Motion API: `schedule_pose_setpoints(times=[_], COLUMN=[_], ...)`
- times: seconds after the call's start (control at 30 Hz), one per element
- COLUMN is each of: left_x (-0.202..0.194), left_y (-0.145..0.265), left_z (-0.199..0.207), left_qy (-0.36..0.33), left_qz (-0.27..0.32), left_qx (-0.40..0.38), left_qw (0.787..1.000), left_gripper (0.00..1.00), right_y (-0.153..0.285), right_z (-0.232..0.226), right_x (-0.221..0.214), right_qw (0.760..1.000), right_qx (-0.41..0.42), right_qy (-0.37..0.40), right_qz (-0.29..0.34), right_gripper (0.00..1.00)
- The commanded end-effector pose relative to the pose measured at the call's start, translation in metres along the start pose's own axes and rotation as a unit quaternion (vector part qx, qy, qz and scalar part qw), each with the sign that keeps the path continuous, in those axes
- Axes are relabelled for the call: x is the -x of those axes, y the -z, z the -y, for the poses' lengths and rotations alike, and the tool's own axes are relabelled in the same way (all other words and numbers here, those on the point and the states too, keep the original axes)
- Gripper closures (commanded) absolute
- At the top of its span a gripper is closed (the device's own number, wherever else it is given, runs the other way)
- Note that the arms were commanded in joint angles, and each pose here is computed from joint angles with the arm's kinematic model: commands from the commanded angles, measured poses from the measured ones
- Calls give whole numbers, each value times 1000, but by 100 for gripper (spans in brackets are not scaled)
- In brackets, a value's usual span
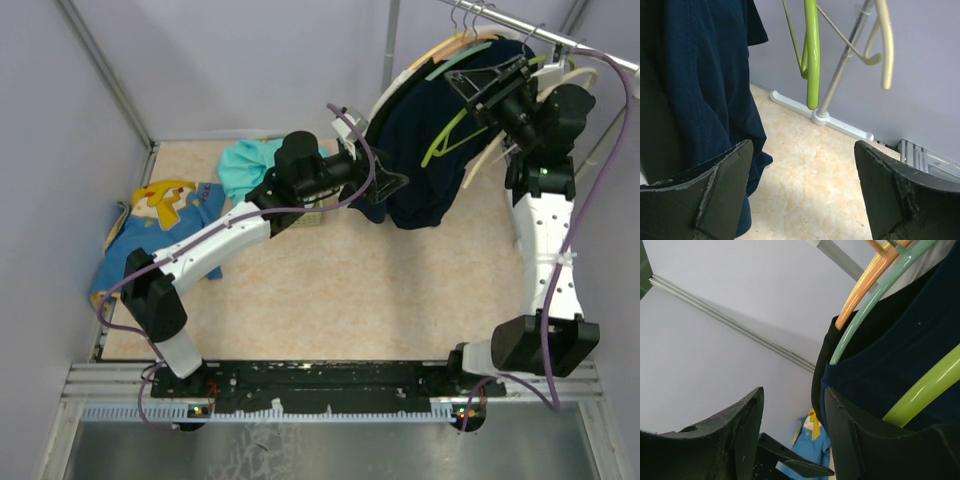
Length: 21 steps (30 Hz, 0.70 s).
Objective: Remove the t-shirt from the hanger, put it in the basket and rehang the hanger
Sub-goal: Pick up the hanger from the clothesline.
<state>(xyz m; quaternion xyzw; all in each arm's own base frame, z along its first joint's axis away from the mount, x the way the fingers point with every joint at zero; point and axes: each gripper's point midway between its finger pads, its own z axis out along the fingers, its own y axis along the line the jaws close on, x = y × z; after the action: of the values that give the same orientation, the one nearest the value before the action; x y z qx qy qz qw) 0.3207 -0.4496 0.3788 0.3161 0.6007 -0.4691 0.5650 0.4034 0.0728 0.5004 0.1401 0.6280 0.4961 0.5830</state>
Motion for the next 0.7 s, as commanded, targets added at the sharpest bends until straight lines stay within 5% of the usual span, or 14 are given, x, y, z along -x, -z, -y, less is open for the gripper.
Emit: schedule_pose_setpoints(times=[0.0,0.43,0.67], left_x=[15,46,42], left_y=[2,22,14], left_z=[8,-22,-30], left_qy=[-9,-67,-100], left_qz=[19,82,63], left_qx=[-6,77,40], left_qw=[1000,991,992], left_gripper=[12,4,3], right_y=[-3,-16,-26], right_z=[-27,-16,-11], right_x=[8,11,3], right_qw=[999,997,998], right_qx=[23,-33,-34], right_qy=[33,46,45], right_qz=[13,47,38], right_gripper=[48,48,47])
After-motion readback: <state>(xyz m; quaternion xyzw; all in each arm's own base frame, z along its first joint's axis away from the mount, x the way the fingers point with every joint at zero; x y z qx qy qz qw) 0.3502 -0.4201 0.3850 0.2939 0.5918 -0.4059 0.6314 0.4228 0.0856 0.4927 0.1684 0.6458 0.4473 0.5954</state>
